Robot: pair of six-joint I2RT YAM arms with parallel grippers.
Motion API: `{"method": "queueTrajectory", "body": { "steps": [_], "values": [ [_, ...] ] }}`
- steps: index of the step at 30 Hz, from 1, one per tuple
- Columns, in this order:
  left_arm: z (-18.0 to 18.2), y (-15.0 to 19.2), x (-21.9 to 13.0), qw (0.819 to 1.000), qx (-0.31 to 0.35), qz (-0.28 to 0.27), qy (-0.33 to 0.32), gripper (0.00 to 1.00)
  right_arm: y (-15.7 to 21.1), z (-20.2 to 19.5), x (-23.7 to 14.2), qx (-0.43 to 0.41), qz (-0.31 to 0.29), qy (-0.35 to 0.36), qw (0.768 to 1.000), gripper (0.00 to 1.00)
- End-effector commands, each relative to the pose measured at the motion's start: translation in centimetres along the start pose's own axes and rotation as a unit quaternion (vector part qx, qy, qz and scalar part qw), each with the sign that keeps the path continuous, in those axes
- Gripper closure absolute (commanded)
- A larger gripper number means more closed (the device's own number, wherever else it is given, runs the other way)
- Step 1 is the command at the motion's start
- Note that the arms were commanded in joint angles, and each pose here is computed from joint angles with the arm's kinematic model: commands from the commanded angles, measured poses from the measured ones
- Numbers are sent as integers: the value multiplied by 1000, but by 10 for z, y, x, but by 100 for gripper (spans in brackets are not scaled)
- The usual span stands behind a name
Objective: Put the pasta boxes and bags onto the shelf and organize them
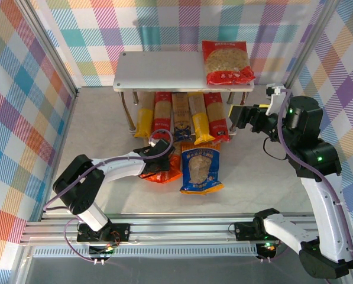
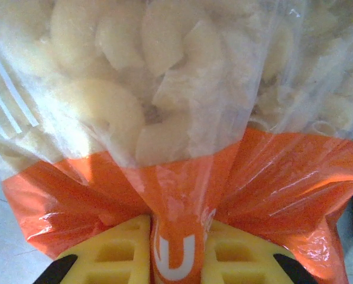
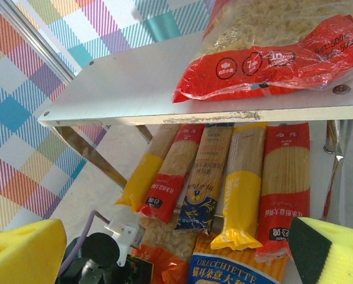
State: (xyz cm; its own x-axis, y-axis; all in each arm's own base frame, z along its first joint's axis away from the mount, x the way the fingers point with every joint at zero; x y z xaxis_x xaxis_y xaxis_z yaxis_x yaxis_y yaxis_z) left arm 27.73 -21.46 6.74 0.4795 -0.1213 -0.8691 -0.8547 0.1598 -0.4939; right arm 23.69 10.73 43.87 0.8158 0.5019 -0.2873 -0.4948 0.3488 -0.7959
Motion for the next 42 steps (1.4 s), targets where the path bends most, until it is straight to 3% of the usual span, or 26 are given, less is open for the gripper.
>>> {"method": "queueTrajectory", "body": {
  "steps": [1, 11, 16, 26, 34, 42],
  "values": [
    [3, 32, -5, 998, 26, 57, 20, 100, 4, -2, 0, 9, 3, 2, 1000, 3],
    [7, 20, -55, 998, 35, 19, 53, 100, 31, -15, 20, 48, 50, 2, 998, 4],
    [8, 6, -93, 996, 35, -17, 77, 100, 53, -29, 33, 71, 85, 17, 994, 4],
    [16, -12, -168, 991, 40, -64, 109, 100, 66, -35, 36, 80, 100, 22, 992, 4],
    [33, -30, -249, 979, 33, -149, 135, 100, 72, -38, 41, 86, 110, 21, 990, 4],
    [40, -45, -306, 963, 46, -211, 159, 100, 87, -46, 51, 91, 135, 33, 986, 4]
  ]
}}
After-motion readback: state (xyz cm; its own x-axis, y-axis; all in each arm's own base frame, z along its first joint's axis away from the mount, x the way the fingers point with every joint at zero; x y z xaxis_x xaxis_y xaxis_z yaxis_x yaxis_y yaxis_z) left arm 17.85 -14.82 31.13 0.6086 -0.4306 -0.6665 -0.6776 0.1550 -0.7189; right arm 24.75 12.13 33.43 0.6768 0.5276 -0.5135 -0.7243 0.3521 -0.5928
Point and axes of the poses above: each hand's point on the last joint's axis, 136 mm out from that joint toward the fingers, its own x axis out along the fingers, its own z axis along the line the jaws close on, y = z × x, the point moved 3 cm from there along -x, back along the fingers, and after that the axes turned 10 degrees about x, right-handed, at the moved point
